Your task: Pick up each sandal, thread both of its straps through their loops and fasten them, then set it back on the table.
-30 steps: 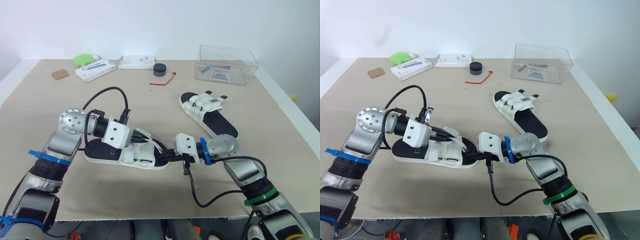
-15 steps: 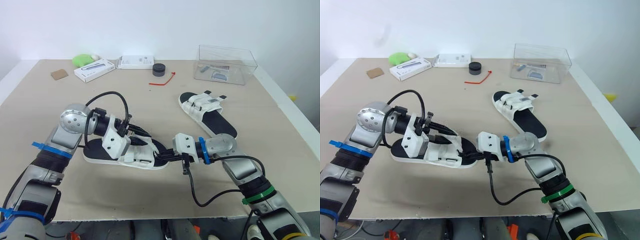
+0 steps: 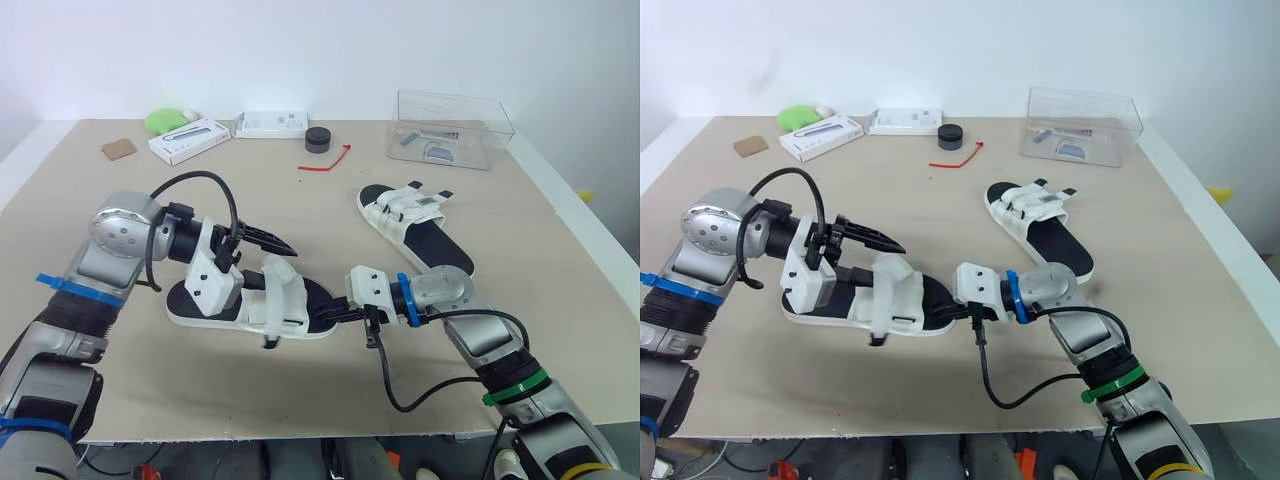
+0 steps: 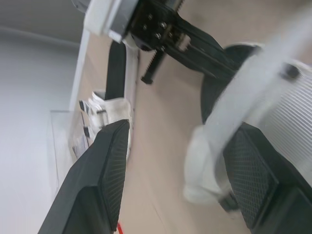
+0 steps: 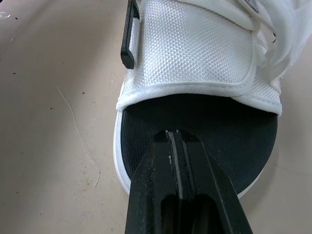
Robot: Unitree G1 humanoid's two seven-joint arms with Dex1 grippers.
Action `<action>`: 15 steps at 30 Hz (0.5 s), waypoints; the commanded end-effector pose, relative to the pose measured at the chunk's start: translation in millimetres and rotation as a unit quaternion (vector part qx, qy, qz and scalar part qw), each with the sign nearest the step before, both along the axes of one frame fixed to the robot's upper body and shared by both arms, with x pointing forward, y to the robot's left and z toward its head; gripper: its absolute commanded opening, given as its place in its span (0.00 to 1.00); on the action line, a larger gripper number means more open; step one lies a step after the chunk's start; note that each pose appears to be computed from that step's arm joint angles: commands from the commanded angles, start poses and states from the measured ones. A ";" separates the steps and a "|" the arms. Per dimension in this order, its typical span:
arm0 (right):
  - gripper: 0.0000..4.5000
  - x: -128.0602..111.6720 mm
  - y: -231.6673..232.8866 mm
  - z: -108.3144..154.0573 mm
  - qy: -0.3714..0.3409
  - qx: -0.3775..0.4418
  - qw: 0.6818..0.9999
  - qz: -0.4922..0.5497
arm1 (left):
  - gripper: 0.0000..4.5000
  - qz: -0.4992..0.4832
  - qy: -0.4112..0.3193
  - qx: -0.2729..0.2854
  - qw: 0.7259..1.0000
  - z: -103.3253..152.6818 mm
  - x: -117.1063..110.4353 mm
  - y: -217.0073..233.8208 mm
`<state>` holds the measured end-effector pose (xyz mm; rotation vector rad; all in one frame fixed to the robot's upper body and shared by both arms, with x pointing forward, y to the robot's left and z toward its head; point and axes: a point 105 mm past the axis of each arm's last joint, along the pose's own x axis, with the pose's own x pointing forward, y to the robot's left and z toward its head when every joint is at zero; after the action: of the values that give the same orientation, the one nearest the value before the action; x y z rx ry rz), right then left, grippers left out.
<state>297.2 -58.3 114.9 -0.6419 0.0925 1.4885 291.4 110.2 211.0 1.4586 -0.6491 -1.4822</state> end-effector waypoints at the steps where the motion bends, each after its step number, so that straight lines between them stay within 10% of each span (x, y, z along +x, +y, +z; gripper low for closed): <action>1: 0.00 1.7 -0.6 0.5 -0.004 -0.006 1.000 0.002 | 0.64 0.015 0.022 -0.022 0.999 10.0 -7.4 3.2; 11: 0.00 1.7 2.3 -0.1 -0.001 -0.007 1.000 0.012 | 0.64 0.101 0.225 -0.015 0.969 -2.7 -25.5 5.3; 15: 0.00 1.8 1.8 -0.3 -0.001 -0.008 1.000 0.012 | 0.64 0.184 0.415 -0.042 0.890 2.8 -32.7 18.9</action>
<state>298.1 -55.0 114.6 -0.6421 0.0898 1.5144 262.7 127.9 195.9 0.8152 0.0573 -1.5765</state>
